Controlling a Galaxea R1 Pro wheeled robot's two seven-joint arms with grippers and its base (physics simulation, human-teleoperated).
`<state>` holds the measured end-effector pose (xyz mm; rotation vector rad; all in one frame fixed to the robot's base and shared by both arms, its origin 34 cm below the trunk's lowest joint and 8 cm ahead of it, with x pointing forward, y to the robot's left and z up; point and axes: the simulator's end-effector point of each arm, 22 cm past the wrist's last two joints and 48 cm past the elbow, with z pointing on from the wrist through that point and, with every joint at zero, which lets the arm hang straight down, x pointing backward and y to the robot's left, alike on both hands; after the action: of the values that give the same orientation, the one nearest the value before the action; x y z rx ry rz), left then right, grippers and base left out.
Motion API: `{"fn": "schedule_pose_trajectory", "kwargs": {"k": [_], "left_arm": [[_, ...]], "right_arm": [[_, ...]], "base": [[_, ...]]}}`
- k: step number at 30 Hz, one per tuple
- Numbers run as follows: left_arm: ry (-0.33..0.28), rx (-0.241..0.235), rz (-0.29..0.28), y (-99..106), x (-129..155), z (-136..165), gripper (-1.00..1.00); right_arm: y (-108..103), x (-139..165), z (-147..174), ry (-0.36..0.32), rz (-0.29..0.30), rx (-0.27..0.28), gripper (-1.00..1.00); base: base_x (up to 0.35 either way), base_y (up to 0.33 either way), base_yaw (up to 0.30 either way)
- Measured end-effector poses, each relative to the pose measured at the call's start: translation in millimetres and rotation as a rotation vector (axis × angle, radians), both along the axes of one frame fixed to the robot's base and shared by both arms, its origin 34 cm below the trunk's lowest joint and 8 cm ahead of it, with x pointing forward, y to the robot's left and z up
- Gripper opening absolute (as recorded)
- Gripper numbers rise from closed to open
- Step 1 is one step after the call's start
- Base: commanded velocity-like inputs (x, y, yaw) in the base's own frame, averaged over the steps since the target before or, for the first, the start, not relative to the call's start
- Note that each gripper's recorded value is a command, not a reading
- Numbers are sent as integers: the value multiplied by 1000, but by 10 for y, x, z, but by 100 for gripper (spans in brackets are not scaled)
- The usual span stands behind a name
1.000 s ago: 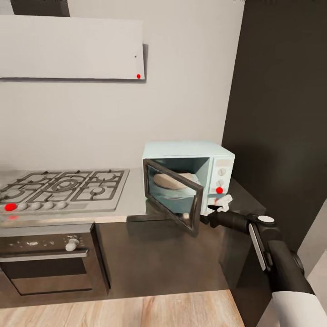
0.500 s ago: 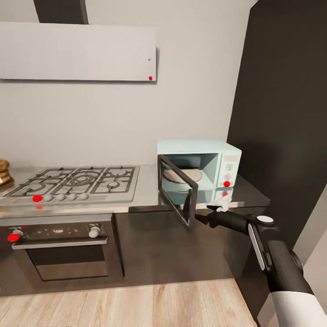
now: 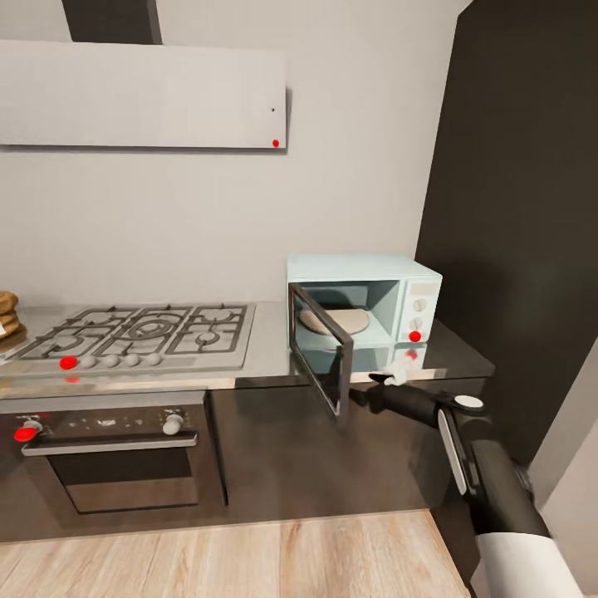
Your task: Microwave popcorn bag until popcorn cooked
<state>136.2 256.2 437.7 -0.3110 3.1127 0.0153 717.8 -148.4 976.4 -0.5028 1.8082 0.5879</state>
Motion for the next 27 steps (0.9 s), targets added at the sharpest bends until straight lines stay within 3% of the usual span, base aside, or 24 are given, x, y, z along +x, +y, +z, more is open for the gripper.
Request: {"fn": "schedule_pose_trajectory", "kwargs": {"k": [5,18,27], "left_arm": [[0,0,0,0,0,0,100],[0,0,0,0,0,0,100],[0,0,0,0,0,0,100]], "right_arm": [[-9,62,57,-44,-26,-9,100],[5,61,61,-47,-24,-10,100],[-42,76,62,-52,-35,-17,100]], "base": [[0,65,0],[0,258,0],[0,21,0]]}}
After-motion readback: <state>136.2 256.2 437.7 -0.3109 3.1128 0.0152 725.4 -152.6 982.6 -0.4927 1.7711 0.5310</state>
